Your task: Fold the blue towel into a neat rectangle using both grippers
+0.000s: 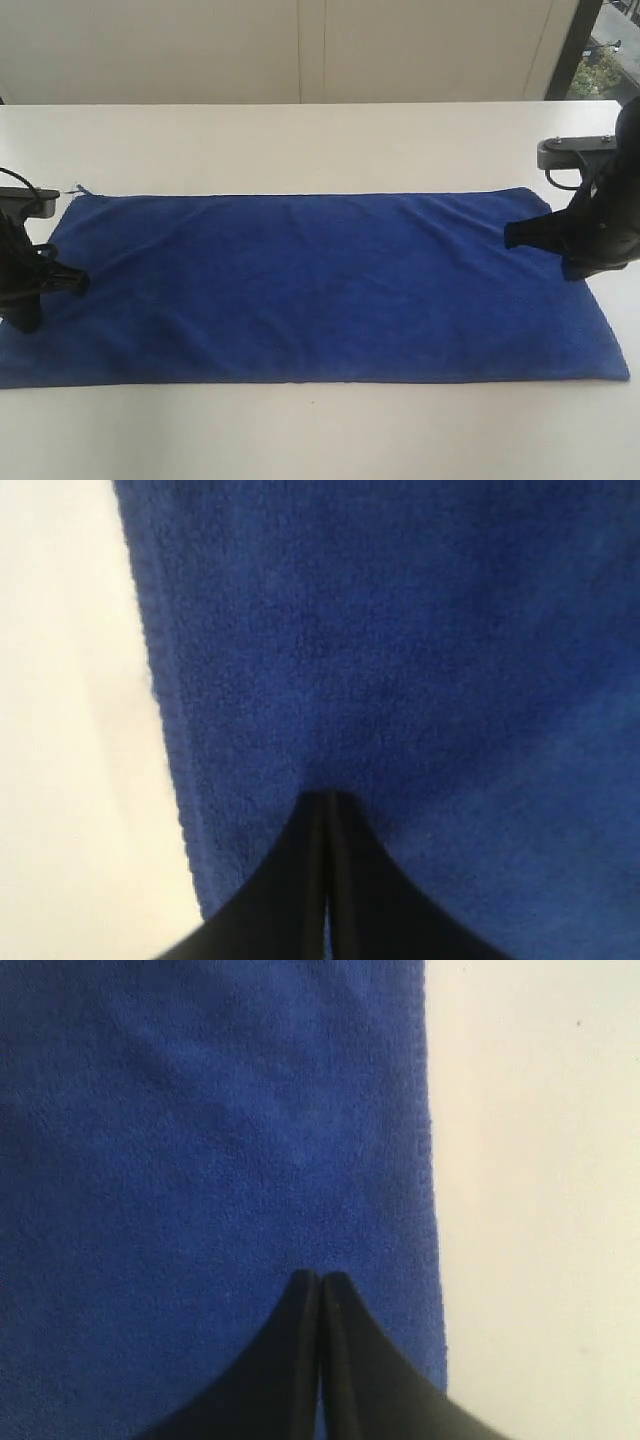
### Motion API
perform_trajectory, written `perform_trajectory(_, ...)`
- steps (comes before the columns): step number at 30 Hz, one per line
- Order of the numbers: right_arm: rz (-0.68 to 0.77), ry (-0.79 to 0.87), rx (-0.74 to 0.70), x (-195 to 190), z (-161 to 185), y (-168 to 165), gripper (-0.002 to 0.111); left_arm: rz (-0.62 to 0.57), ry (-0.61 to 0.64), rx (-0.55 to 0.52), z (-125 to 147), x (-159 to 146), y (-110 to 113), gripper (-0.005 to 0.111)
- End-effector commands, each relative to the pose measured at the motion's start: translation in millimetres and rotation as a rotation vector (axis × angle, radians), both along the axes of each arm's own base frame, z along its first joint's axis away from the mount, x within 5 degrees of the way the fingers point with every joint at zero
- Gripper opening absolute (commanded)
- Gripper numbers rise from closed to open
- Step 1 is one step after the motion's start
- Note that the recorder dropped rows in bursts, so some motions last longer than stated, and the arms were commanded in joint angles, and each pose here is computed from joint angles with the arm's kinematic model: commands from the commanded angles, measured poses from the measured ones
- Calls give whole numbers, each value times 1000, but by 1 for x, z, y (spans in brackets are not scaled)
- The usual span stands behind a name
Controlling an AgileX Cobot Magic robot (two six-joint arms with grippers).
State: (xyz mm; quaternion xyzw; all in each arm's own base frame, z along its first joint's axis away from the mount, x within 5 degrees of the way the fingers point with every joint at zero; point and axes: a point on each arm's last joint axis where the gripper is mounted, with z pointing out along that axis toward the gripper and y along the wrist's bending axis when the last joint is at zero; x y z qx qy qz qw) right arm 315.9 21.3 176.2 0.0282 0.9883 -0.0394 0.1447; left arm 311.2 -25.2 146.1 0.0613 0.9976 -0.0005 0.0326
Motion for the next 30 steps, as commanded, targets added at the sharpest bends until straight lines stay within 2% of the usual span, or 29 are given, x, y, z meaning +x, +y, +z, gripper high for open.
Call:
perform_trajectory(1, -10, -71, 10, 13, 18, 0, 0, -11, -86, -3, 26, 6, -1, 0)
perform_trajectory(4, -23, -99, 25, 19, 25, -1, 0, 19, -153, -11, 45, 11, -1, 0)
perform_trajectory(7, -33, -92, 53, 26, 29, -8, 0, 51, -175, -8, 57, 16, 9, 0)
perform_trajectory(13, -3, -61, 129, 34, 27, -27, 0, 174, -115, -32, 71, 16, 53, 0)
perform_trajectory(15, 5, -62, 122, 34, 27, -31, 0, 207, -91, -90, 73, 12, 64, 0)
perform_trajectory(18, 39, -60, 111, 34, 27, -32, 0, 235, -83, -234, 77, 7, 75, 0)
perform_trajectory(20, 38, -58, 113, 34, 27, -32, 0, 217, -116, -347, 86, 4, 79, 0)
perform_trajectory(22, 38, -66, 112, 35, 28, -32, 0, 195, -155, -411, 96, 0, 83, 0)
perform_trajectory(27, 36, -106, 112, 43, 29, -32, 0, 176, -211, -394, 114, -16, 84, 0)
perform_trajectory(30, 32, -88, 122, 54, 26, -32, 0, 165, -246, -386, 119, -30, 73, 0)
